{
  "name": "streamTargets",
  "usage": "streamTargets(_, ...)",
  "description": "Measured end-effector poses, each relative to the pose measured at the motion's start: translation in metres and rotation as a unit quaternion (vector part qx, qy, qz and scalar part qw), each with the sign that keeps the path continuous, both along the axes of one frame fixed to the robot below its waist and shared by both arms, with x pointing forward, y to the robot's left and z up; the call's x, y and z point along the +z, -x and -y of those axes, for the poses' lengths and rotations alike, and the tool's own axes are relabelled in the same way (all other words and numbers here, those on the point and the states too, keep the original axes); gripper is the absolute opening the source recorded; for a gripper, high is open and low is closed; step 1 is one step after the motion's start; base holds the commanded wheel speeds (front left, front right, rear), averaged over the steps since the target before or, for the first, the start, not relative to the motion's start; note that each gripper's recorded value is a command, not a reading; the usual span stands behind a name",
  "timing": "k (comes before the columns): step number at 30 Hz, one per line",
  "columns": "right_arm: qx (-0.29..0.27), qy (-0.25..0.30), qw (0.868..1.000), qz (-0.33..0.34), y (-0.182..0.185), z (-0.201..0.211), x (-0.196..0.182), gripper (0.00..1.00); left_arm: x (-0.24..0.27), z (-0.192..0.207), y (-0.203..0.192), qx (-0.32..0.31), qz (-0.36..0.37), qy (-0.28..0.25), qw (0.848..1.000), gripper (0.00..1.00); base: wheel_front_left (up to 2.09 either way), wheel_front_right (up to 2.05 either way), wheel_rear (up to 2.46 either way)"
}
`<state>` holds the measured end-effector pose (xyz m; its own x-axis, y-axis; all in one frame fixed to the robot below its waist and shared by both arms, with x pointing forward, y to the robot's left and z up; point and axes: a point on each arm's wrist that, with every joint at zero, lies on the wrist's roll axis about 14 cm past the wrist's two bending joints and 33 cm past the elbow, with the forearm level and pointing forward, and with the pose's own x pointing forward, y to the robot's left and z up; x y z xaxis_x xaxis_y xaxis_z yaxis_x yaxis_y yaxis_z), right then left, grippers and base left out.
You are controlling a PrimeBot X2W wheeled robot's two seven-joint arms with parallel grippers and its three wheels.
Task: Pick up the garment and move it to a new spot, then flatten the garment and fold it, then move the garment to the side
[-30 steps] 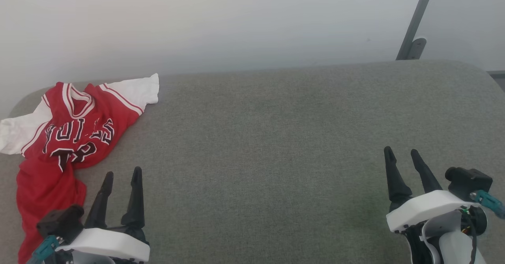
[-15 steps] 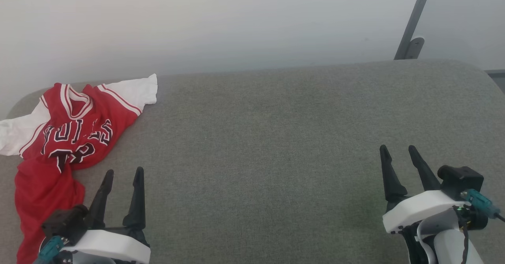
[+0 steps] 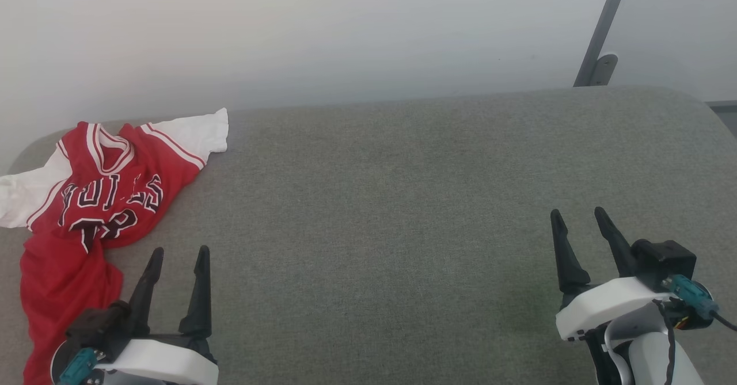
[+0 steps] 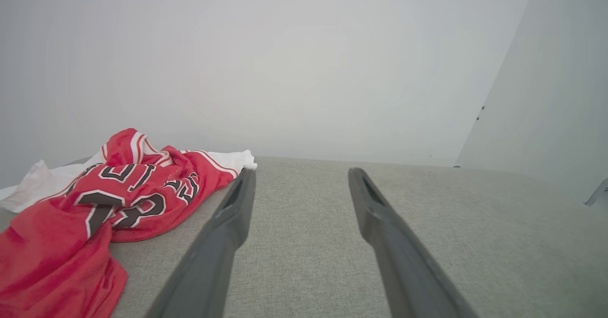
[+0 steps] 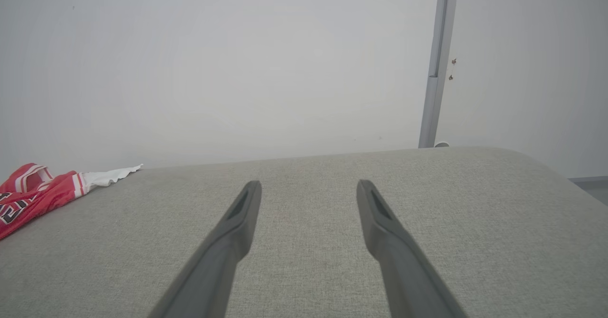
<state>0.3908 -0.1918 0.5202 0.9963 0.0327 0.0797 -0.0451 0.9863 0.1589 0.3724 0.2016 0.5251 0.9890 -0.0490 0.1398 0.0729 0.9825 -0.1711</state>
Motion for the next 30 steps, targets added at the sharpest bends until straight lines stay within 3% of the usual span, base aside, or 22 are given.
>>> streamTargets(16, 0.002, -0.001, 1.000, 0.003, -0.002, -0.002, 0.002, 1.00, -0.005, -0.008, 0.001, 0.014, -0.008, 0.004, 1.000, 1.00, 0.00, 0.00, 0.00)
streamTargets(30, 0.068, 0.001, 0.998, 0.005, -0.016, -0.047, 0.005, 1.00, 0.005, -0.073, 0.028, 0.111, 0.007, 0.006, 0.994, 1.00, 0.00, 0.00, 0.00)
